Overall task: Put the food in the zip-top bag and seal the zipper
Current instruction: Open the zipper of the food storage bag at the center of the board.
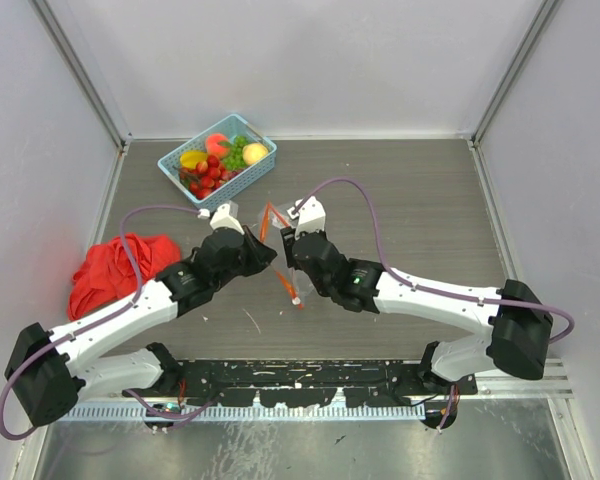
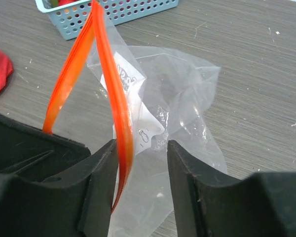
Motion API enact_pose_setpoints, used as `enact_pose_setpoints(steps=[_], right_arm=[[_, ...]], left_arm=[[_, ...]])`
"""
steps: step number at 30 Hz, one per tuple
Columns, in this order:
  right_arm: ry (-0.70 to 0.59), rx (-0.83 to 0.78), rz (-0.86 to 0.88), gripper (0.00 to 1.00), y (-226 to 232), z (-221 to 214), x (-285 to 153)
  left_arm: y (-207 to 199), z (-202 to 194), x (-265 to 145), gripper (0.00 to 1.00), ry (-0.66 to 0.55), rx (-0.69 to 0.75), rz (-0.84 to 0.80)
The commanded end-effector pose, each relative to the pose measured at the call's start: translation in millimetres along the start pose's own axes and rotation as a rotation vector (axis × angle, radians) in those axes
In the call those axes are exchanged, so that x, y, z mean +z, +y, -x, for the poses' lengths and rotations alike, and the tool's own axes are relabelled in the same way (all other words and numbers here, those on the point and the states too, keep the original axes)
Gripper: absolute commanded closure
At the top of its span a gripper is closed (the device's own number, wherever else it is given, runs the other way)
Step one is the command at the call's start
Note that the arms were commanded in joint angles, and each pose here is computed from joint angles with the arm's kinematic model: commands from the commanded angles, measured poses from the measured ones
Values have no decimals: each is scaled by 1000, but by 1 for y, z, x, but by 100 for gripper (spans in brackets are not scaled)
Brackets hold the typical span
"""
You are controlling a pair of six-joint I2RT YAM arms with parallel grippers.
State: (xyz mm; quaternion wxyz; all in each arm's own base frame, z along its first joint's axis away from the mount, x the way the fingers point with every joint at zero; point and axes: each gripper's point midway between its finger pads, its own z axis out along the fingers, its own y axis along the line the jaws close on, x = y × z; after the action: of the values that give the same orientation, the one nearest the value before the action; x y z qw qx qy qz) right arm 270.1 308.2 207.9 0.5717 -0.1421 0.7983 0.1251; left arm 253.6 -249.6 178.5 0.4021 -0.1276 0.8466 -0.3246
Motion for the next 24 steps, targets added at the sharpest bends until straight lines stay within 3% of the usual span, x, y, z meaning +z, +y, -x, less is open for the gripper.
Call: enact_pose_setpoints(steps=[1, 5, 9, 16, 24], right_arm=[[-48, 29, -70, 56, -7, 15, 1], [-46, 16, -45, 79, -4, 16, 0], [-54, 20, -10, 97, 1, 22, -3], [-68, 33, 33, 99, 6, 29, -8], [-77, 48, 66, 99, 9, 31, -12]], left_arm=[[-19, 13, -2, 100, -37, -14, -47], [-19, 13, -7, 94, -31, 8, -49], [-22, 16, -14, 79, -31, 23, -70], [-47, 8, -26, 60, 40, 56, -243], [-60, 3, -26, 63, 86, -6, -382]])
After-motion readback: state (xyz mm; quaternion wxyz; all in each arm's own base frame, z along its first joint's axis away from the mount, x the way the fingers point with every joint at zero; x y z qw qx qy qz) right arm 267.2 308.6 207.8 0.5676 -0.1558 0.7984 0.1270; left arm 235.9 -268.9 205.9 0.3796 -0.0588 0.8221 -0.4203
